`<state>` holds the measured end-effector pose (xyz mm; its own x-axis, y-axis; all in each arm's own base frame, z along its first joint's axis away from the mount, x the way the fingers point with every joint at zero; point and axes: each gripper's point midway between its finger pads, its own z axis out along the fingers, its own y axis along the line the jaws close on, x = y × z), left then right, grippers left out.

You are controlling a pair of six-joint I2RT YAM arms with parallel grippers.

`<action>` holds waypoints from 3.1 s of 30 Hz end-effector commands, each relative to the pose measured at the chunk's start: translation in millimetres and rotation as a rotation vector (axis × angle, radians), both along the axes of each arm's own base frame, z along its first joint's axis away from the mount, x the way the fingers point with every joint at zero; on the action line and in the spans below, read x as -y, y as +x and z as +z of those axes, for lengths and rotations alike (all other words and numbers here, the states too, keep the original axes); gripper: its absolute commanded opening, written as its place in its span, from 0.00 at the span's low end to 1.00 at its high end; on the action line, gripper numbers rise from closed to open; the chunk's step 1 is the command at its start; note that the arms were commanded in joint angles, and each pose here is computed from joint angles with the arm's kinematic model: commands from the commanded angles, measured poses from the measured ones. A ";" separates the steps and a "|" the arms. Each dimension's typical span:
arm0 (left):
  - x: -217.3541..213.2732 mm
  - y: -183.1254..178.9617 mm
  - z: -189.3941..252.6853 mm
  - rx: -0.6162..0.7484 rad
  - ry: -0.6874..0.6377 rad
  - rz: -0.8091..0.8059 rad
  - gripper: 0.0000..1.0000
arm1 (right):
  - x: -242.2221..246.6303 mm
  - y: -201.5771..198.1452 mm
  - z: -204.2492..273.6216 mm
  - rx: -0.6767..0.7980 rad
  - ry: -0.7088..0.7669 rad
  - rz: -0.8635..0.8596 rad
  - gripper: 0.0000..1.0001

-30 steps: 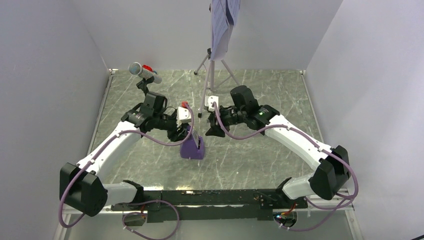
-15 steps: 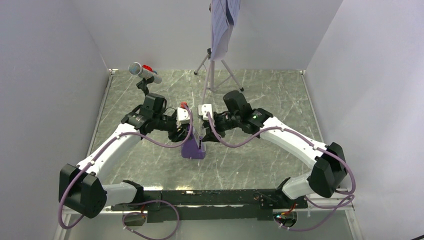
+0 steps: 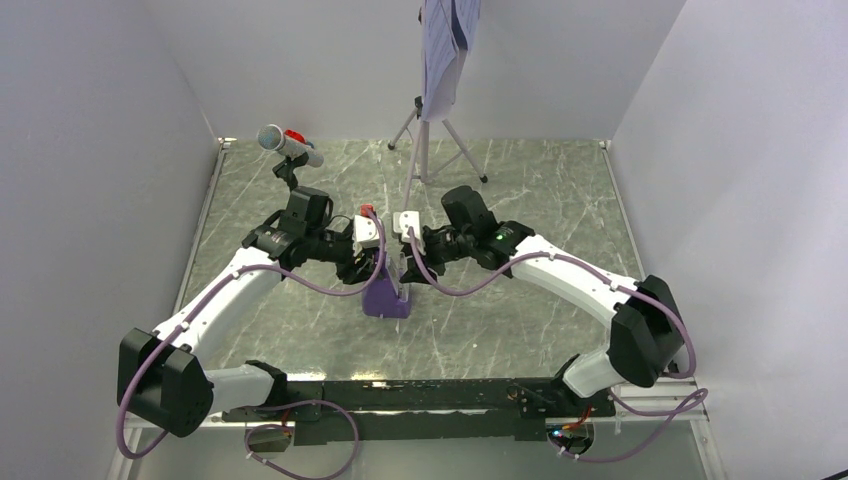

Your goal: Pack up the instrument practice props

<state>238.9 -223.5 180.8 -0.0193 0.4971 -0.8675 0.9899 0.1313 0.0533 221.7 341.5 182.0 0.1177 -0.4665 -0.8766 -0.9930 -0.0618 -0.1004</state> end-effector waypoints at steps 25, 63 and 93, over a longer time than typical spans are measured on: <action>-11.0 -14.3 -24.7 -0.060 0.065 -0.002 0.01 | -12.6 14.2 -2.4 0.051 0.054 -0.014 0.00; -10.6 -16.8 -22.5 -0.051 0.054 -0.009 0.01 | -18.7 14.1 -48.4 -0.016 -0.008 -0.038 0.00; 0.8 -36.5 -13.1 -0.205 -0.129 0.014 0.01 | -25.6 12.0 -105.0 -0.158 -0.080 -0.175 0.00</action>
<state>240.6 -212.2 180.6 -0.0567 0.4379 -0.8972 0.9767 0.2107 0.0411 240.6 376.6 154.2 0.0371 -0.3884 -0.9207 -0.9993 -0.0064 -0.0375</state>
